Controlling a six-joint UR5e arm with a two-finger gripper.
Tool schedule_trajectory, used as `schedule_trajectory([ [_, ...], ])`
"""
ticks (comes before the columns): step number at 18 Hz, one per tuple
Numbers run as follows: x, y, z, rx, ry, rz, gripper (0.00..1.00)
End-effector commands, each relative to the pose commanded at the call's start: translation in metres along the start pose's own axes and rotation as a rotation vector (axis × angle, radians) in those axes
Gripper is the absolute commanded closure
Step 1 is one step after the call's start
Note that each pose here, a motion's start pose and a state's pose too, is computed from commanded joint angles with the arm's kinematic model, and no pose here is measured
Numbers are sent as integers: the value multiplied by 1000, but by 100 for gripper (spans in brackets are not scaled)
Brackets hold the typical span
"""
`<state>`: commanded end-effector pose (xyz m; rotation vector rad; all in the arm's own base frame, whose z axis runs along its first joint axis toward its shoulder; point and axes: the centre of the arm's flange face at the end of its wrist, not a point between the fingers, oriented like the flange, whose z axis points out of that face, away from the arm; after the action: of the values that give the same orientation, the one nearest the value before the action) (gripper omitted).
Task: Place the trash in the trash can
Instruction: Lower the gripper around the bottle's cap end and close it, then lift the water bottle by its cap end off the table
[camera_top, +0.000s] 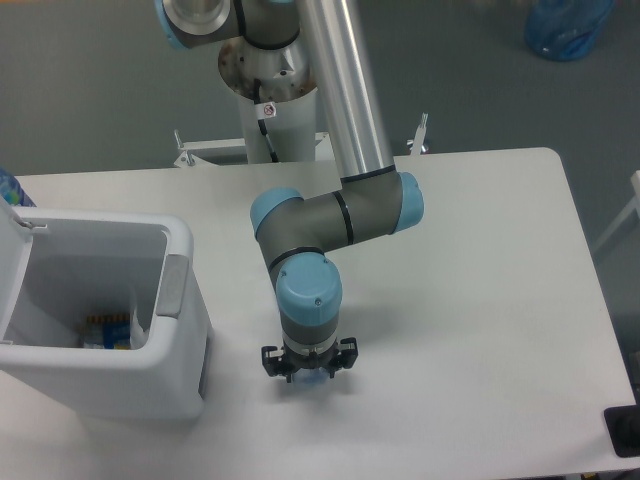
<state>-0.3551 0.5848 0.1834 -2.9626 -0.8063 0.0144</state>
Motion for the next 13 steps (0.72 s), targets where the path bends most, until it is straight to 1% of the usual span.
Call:
schedule_trajectory([
  [3, 0, 0, -2, 2, 0, 2, 37],
  [5, 1, 1, -2, 1, 0, 3, 43],
  [6, 1, 1, -2, 1, 0, 3, 44],
  [11, 1, 0, -4, 4, -1, 9, 45],
  [13, 1, 0, -8, 10, -2, 12, 48],
])
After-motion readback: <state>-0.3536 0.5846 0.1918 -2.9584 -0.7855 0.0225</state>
